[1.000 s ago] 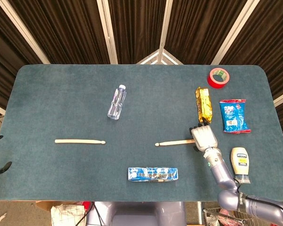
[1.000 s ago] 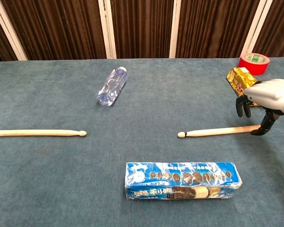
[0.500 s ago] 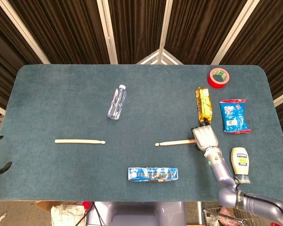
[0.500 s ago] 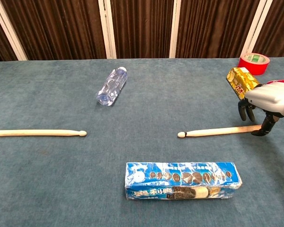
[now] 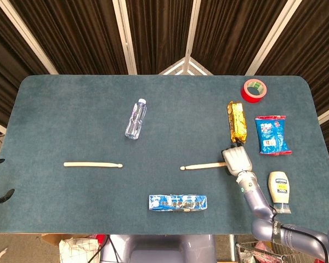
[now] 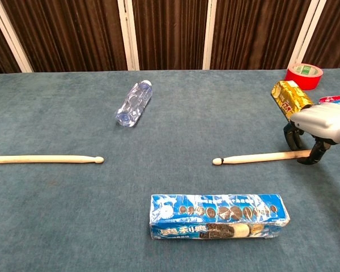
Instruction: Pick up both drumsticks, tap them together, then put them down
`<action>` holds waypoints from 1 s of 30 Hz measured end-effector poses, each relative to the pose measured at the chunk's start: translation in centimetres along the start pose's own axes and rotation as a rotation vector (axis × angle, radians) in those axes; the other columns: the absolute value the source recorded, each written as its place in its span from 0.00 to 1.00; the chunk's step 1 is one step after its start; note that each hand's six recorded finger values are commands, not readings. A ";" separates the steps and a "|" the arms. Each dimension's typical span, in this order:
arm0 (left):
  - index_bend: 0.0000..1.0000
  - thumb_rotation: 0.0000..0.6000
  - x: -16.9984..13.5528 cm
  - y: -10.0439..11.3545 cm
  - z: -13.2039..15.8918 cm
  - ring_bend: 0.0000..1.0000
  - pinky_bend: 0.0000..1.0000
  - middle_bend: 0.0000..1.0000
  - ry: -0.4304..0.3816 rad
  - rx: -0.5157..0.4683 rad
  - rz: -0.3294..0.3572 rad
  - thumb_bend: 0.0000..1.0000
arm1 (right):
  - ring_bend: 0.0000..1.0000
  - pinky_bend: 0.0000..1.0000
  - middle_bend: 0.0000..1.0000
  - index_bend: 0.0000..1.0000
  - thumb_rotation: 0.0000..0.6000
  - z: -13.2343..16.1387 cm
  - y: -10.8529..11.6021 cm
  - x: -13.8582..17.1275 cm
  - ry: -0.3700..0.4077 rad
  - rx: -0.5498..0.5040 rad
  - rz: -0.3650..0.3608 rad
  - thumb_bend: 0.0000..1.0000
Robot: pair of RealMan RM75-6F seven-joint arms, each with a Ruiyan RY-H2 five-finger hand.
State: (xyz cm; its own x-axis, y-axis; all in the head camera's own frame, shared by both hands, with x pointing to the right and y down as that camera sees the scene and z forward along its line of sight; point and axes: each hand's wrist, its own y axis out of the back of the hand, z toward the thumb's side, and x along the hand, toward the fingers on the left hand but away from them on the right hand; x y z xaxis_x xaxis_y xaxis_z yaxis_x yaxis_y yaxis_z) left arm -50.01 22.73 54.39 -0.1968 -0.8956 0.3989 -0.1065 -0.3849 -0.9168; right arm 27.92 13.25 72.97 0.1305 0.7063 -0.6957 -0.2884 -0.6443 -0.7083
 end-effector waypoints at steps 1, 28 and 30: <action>0.23 1.00 0.0 0.0 0.0 0.00 0.00 0.17 0.000 0.000 -0.001 0.26 | 0.30 0.04 0.47 0.51 1.00 0.1 0.0 0.0 0.003 0.002 0.000 0.34; 0.23 1.00 0.3 -0.1 0.0 0.00 0.00 0.17 -0.002 -0.007 -0.013 0.26 | 0.32 0.04 0.49 0.52 1.00 3.5 1.0 -0.4 0.023 0.020 -0.021 0.36; 0.23 1.00 0.3 -0.2 0.0 0.00 0.00 0.17 -0.002 -0.006 -0.014 0.26 | 0.33 0.04 0.50 0.53 1.00 3.5 1.0 -0.4 0.022 0.022 -0.023 0.37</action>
State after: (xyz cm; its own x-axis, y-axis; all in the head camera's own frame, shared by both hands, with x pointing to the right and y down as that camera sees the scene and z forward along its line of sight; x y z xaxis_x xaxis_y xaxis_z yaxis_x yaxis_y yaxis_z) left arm -50.10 22.54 54.65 -0.1929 -0.8906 0.4119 -0.1153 -0.3963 -0.9108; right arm 24.23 13.30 72.95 0.1581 0.7145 -0.6816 -0.3056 -0.6209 -0.7218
